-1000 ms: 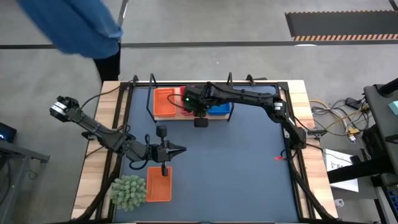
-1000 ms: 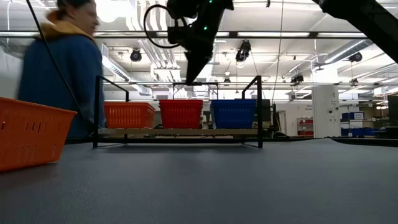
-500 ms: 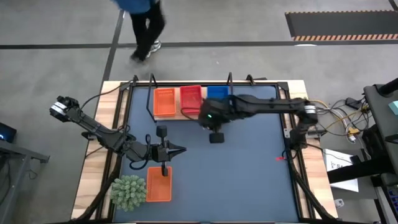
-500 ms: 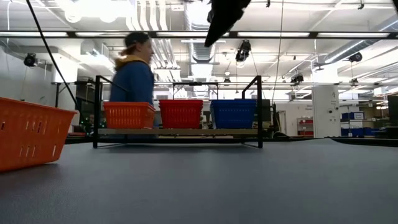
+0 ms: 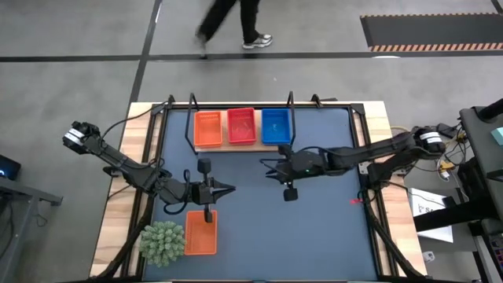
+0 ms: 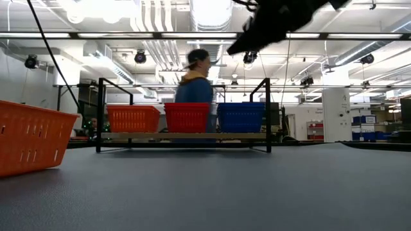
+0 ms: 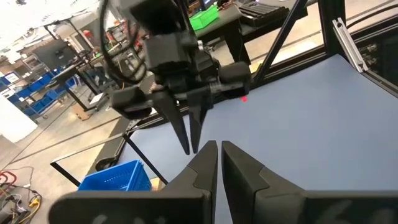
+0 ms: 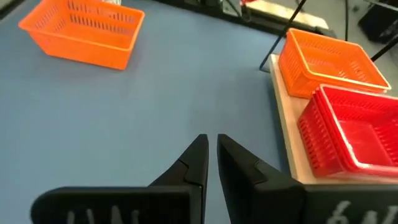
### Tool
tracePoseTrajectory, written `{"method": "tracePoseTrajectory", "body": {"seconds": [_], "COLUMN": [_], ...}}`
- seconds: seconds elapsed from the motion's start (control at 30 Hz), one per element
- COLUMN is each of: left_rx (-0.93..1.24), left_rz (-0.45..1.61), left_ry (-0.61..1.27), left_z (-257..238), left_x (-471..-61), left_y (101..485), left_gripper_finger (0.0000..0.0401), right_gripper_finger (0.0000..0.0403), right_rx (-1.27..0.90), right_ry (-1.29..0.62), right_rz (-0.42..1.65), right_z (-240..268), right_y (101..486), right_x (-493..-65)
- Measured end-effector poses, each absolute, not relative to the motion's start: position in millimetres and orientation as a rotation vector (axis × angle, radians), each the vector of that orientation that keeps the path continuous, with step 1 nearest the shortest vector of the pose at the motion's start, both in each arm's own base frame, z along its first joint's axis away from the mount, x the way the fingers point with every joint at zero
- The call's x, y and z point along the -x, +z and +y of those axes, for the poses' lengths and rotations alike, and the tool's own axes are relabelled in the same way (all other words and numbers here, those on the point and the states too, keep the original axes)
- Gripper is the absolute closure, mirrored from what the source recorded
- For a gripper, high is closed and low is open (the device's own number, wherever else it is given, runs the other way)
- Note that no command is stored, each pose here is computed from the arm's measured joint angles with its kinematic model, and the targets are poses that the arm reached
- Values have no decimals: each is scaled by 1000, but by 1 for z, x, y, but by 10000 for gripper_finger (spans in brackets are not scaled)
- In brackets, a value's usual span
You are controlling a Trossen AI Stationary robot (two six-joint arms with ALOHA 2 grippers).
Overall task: Stack baskets on shelf by color
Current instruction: Stack the red basket on top of the red baskets on the shelf
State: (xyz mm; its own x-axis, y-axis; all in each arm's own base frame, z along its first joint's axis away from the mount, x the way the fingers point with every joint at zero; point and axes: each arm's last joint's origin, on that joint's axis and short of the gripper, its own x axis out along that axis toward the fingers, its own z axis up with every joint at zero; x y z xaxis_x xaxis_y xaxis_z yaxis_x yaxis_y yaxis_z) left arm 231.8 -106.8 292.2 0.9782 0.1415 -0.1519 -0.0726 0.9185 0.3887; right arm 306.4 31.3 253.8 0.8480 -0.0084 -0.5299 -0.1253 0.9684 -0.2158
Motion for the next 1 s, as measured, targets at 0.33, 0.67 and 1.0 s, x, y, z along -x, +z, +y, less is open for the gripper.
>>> {"method": "tracePoseTrajectory", "body": {"seconds": [0.33, 0.67, 1.0], "left_rx": [-392, -343, -226], "left_rz": [180, 135, 107], "left_ry": [119, 181, 288], "left_z": [-108, -102, -82], "left_x": [-238, -261, -298], "left_y": [288, 279, 271], "left_gripper_finger": [395, 395, 396], "right_gripper_finger": [376, 376, 376], "right_rx": [246, 386, 399], "right_ry": [101, 102, 75], "right_rz": [344, 241, 121], "right_z": [29, 24, 19], "right_y": [199, 204, 219], "right_x": [-266, -237, -206]}}
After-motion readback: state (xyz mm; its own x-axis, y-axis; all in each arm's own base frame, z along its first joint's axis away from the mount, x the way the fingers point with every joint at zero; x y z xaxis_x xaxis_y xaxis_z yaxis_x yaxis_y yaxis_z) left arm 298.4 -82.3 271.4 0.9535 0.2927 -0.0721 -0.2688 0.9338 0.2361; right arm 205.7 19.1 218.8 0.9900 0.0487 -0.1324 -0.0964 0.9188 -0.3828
